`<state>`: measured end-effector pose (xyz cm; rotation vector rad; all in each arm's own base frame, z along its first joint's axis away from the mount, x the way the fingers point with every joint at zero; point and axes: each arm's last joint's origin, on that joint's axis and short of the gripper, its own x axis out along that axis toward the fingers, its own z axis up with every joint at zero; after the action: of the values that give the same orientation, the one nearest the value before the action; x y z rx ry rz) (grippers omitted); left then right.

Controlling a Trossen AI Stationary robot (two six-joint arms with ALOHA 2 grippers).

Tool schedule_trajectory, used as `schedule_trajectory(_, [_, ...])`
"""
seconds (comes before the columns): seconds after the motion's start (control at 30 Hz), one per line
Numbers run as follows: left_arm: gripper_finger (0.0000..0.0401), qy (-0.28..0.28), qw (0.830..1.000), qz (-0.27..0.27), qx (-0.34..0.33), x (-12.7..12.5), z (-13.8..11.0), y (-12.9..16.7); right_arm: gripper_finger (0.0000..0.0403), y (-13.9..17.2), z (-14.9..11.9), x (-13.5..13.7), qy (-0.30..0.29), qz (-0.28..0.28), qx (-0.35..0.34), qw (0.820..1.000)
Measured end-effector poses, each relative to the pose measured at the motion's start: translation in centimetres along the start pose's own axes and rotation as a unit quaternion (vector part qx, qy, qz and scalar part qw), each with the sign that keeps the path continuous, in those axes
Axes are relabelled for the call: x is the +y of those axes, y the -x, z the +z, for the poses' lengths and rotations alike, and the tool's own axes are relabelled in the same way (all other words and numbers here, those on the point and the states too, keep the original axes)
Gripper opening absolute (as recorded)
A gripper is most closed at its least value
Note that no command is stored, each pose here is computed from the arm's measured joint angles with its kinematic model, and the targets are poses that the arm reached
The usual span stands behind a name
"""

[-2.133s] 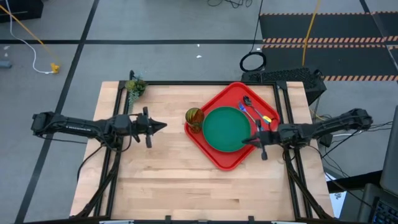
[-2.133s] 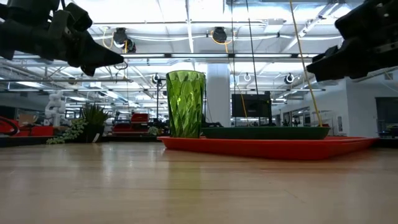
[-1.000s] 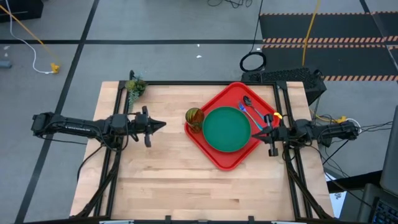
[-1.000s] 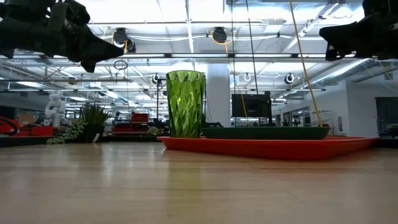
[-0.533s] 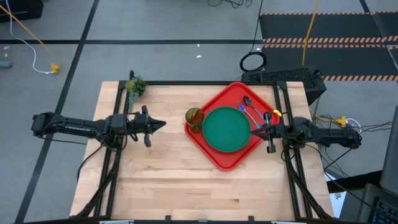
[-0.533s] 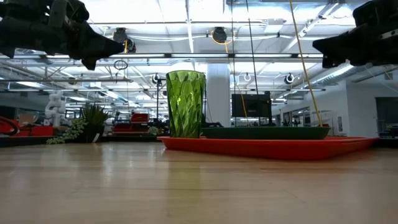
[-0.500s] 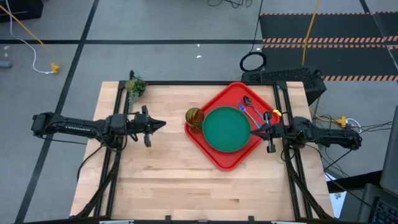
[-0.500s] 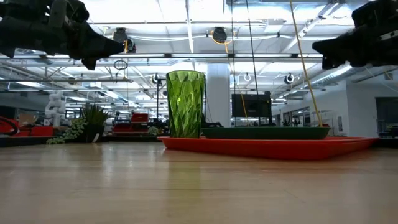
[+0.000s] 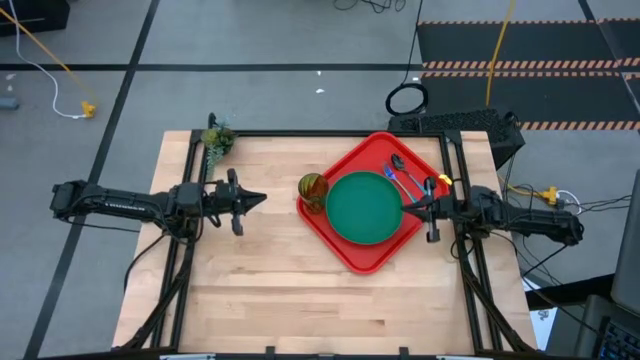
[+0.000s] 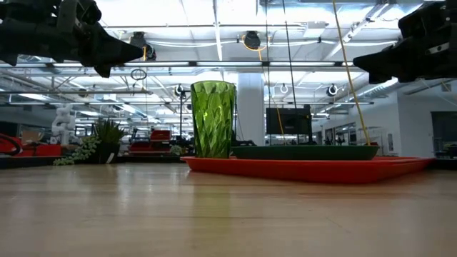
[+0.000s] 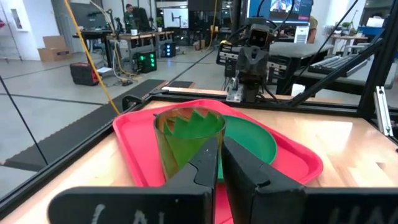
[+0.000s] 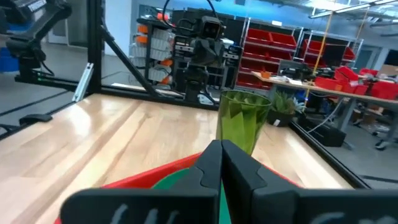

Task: Pick and place plate/cup/fork/spoon on tray
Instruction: Return to Home Position

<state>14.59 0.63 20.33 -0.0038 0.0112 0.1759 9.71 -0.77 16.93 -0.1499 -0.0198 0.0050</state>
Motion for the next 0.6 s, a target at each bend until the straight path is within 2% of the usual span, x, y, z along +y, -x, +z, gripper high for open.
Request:
schedule_trajectory(0.2, [0.0026,-0.003,1.000,0.001,0.012,0.0,-0.8,0.1,0.0000,0.0,0.0,0.0,-0.017,-0.008,0.002,1.000])
schedule_trajectory(0.37, [0.0026,0.005,0.999,0.031,0.026,0.2,-1.7,0.3,0.0000,0.0,0.0,0.0,-0.041,-0.008,0.001,0.999])
schedule_trajectory(0.6, [0.0026,-0.005,0.999,0.014,0.030,-0.2,-1.8,0.3,0.0000,0.0,0.0,0.0,-0.041,-0.008,0.000,0.999])
